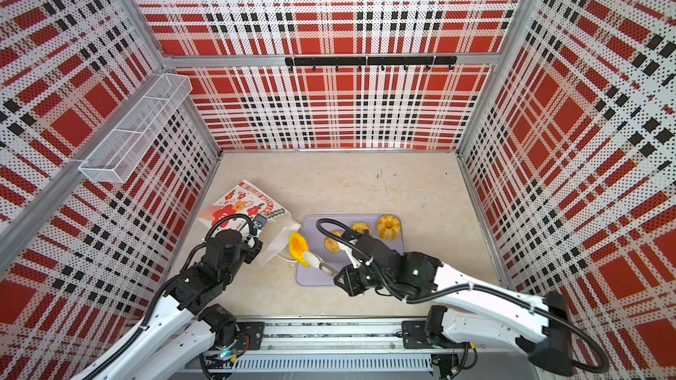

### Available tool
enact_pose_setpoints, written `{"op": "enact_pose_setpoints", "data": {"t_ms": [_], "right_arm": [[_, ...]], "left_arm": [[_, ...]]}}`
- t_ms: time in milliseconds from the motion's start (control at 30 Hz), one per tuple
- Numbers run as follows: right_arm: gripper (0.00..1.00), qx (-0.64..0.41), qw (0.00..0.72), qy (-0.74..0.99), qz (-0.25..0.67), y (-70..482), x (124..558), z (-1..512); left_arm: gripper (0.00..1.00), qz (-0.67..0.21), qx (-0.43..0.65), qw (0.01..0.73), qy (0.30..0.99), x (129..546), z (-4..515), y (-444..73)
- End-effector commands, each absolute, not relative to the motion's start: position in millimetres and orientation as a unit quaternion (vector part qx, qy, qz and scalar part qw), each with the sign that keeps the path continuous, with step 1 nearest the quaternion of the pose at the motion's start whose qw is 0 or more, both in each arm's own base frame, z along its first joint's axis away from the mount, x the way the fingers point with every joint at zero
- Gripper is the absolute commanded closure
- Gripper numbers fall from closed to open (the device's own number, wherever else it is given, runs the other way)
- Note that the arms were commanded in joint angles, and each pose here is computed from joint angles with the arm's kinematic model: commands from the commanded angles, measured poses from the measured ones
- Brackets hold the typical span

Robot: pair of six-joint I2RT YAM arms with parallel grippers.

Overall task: Take the fake bread out of the paper bag
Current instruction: 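Pinch an elongated yellow roll with the tongs and pull it out, then lower the elongated roll onto the tray and open the tongs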

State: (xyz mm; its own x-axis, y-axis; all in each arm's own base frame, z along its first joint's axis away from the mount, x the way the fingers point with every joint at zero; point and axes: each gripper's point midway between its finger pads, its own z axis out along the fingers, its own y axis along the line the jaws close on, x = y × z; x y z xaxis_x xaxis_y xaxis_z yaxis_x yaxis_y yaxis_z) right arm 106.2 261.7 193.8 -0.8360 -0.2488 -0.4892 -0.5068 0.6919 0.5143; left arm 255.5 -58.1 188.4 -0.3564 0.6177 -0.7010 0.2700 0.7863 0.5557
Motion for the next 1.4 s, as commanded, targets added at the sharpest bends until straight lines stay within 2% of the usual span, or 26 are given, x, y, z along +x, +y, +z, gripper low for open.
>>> {"op": "enact_pose_setpoints", "data": {"t_ms": [0,200,300,633,833,967,1000,1033,1167,1367], "right_arm": [[1.00,-0.240,0.241,0.915,0.216,207,119,190],[1.00,-0.235,0.248,0.936,0.081,147,137,196],[1.00,-0.223,0.250,0.941,0.047,127,137,205],[1.00,-0.220,0.265,0.933,0.102,113,116,220],[1.00,-0.210,0.210,0.952,0.073,127,120,193],[1.00,-0.183,0.205,0.959,0.075,140,129,183],[0.97,-0.178,0.204,0.960,0.075,142,130,181],[0.89,-0.176,0.190,0.962,0.081,145,127,177],[0.68,-0.160,0.168,0.970,0.077,145,123,166],[0.57,-0.134,0.177,0.970,0.095,139,119,171]], "left_arm": [[1.00,0.168,0.257,0.505,0.807,257,190,-56],[1.00,0.165,0.256,0.504,0.808,254,189,-56],[1.00,0.163,0.255,0.506,0.808,254,189,-56],[1.00,0.157,0.255,0.506,0.809,254,188,-58],[1.00,0.156,0.255,0.505,0.810,253,187,-57],[1.00,0.154,0.253,0.506,0.810,252,188,-57],[1.00,0.154,0.252,0.508,0.809,252,189,-57],[1.00,0.153,0.254,0.506,0.810,252,188,-57],[1.00,0.152,0.252,0.510,0.808,252,189,-58],[1.00,0.151,0.251,0.512,0.807,251,190,-57]]}}
